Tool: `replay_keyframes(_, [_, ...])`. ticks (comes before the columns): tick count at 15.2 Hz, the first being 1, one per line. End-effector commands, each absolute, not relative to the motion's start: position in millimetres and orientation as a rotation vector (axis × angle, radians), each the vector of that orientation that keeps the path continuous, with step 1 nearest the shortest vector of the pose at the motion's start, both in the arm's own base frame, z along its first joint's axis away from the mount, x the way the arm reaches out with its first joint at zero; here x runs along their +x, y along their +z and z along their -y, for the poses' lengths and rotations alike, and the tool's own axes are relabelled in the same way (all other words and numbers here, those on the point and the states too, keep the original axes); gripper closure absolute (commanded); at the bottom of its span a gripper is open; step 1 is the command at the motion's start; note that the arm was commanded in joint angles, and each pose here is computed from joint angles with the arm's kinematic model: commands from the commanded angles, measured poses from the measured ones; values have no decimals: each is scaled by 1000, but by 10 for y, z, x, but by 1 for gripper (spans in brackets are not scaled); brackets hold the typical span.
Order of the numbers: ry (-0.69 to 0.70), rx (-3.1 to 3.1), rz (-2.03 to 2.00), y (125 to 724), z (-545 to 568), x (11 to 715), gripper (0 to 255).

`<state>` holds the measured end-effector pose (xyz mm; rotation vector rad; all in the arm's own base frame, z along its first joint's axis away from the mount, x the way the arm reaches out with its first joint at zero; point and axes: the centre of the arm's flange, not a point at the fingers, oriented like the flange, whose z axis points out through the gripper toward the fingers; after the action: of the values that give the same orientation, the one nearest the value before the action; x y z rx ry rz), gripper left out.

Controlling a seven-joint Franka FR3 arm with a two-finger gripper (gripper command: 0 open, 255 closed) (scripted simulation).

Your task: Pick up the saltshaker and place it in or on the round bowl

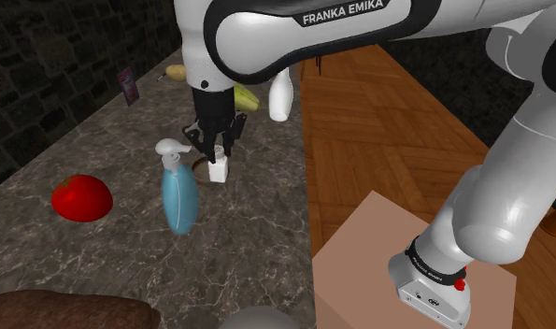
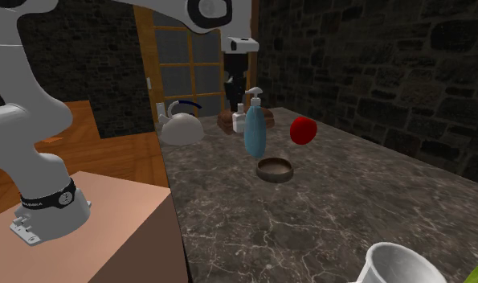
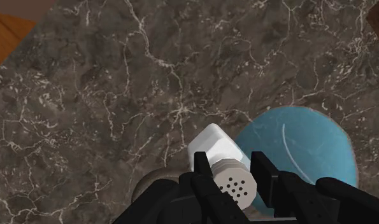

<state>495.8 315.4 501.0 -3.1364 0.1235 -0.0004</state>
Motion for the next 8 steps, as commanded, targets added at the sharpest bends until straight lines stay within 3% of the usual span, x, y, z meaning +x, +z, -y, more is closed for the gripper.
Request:
replay_keyframes(1, [-1,-3137,-124,5077,-3044,5196,255])
replay_keyframes(8, [-1,-3137,-124,5277,-2719,6037,255])
